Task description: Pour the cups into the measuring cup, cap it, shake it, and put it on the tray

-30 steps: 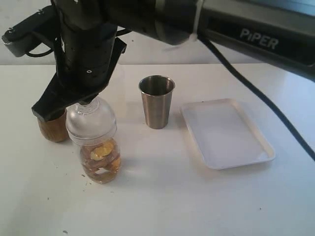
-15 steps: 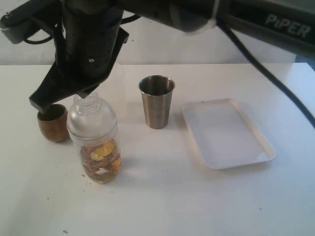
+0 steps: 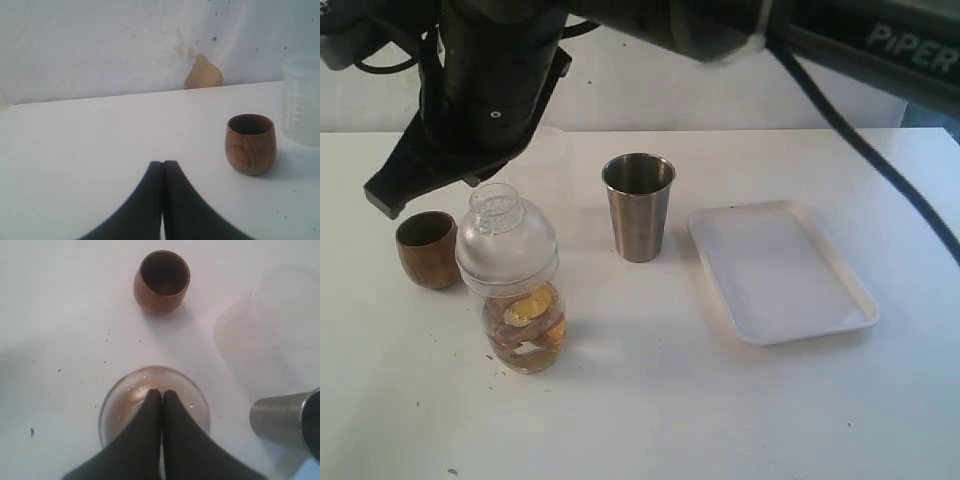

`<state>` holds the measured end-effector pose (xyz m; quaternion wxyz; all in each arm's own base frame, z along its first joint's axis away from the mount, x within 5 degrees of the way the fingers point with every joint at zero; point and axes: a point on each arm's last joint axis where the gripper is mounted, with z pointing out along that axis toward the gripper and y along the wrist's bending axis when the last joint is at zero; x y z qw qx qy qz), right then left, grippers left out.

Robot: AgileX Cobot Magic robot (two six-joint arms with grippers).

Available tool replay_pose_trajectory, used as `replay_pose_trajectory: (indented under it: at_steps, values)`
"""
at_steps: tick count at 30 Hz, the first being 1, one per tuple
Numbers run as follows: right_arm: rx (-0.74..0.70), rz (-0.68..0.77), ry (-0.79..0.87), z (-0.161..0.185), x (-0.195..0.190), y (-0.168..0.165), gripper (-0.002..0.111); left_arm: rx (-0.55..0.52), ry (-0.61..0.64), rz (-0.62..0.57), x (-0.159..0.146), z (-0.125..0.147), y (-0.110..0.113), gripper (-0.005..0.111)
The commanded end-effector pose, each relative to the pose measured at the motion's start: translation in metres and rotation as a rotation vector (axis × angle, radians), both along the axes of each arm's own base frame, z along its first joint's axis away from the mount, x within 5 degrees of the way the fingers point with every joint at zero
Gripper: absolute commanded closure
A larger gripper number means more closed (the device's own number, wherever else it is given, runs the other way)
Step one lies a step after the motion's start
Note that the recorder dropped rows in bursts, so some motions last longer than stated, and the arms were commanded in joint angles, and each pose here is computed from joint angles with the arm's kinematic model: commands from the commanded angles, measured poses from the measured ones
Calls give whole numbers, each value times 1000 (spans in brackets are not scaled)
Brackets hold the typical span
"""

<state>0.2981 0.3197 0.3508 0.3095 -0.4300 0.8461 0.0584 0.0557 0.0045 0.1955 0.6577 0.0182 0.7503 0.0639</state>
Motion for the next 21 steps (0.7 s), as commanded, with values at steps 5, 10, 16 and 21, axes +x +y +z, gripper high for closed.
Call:
replay_pose_trajectory:
  at_steps: [5, 10, 16, 21]
  values:
    - [-29, -12, 24, -11, 5, 0, 108, 7, -11, 3, 0, -1, 0, 107]
    - [-41, -13, 30, -16, 7, 2, 108, 7, -11, 3, 0, -1, 0, 107]
    - [-86, -17, 70, -30, 9, 4, 108, 7, -11, 3, 0, -1, 0, 107]
    - [-109, -21, 95, -33, 8, 3, 108, 7, -11, 3, 0, -1, 0, 107]
